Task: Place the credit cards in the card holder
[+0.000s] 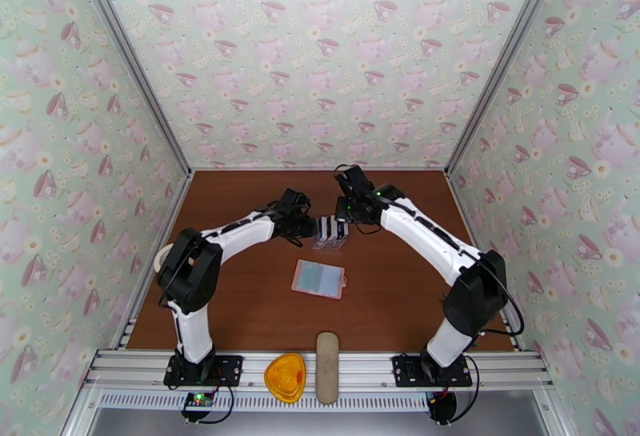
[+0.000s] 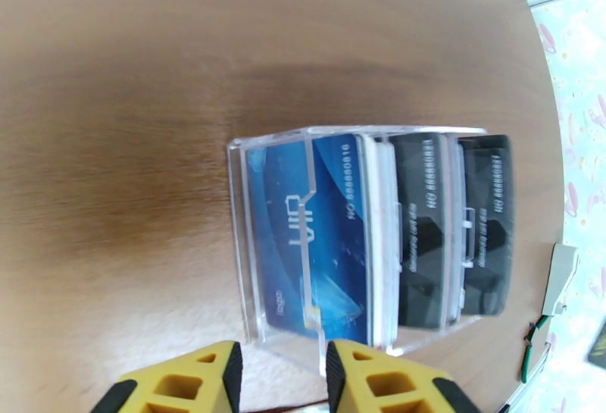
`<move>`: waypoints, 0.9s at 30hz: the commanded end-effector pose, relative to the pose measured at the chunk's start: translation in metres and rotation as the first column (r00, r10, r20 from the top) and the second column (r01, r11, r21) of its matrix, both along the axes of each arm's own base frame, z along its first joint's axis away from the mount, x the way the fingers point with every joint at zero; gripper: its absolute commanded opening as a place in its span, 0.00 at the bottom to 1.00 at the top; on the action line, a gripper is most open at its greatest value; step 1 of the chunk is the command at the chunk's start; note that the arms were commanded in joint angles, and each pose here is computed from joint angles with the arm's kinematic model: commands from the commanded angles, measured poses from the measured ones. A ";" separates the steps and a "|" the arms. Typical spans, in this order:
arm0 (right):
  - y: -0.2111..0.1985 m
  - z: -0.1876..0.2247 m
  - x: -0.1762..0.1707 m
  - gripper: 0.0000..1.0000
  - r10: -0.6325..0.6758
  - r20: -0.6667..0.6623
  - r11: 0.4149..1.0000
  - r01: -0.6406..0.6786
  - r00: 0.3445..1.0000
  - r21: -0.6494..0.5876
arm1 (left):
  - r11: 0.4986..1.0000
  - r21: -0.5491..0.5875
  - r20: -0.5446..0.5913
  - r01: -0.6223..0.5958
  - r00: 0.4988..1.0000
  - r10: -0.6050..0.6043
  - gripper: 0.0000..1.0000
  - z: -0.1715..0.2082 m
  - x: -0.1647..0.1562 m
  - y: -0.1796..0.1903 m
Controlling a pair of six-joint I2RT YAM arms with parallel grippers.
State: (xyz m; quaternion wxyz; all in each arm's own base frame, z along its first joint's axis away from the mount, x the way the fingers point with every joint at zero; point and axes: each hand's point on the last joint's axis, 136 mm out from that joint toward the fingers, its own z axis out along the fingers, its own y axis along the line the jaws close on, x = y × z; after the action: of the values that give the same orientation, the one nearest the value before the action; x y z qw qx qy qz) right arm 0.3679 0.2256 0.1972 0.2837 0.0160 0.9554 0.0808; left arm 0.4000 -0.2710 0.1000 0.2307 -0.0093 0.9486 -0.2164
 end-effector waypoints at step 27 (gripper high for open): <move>0.068 -0.071 -0.122 0.00 0.197 0.088 0.688 -0.201 0.977 0.697 | 0.992 0.028 -0.117 0.119 0.986 -0.115 0.40 -0.054 -0.129 0.042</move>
State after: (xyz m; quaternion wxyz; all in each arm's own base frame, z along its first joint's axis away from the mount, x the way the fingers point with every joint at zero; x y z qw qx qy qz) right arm 0.2448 0.2749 0.0996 0.2253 0.0298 0.8857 0.4049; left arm 0.2697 -0.2201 0.0368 0.1464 0.0388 0.9713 -0.1836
